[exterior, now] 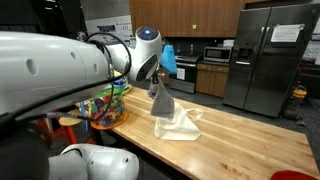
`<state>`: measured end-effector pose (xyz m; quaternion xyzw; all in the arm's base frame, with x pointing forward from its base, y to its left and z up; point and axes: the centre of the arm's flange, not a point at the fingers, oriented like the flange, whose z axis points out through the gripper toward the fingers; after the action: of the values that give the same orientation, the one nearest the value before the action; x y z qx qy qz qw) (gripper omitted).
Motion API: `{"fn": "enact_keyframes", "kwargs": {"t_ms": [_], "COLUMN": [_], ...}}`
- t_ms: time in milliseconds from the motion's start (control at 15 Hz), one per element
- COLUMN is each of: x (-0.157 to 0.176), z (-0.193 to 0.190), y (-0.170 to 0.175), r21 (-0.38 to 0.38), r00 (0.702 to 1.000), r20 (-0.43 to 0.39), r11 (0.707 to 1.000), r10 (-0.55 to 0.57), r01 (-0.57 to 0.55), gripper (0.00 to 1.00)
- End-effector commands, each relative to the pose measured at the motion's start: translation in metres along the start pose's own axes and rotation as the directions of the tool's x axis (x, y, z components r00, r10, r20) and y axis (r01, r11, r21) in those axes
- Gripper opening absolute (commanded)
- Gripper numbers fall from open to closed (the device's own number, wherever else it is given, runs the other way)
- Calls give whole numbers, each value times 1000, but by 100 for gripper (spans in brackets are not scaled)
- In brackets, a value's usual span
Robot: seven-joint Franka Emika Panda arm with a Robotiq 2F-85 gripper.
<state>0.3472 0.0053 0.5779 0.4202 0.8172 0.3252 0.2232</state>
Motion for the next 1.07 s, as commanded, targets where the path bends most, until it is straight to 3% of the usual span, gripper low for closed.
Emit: {"fn": "enact_keyframes", "kwargs": {"t_ms": [0, 333, 600, 800, 1000], "x": [-35, -94, -154, -214, -283], "z": [7, 23, 37, 43, 38], "y": [37, 81, 125, 138, 133], "r21": [-37, -43, -66, -105, -145], "r00": [999, 995, 967, 915, 829], "r20": [20, 43, 76, 141, 221], "r11": [999, 995, 969, 925, 858], "r10": [34, 91, 245, 378, 513], "r01": [-33, -89, -240, -366, -492], "gripper": [1, 1, 1, 1, 1]}}
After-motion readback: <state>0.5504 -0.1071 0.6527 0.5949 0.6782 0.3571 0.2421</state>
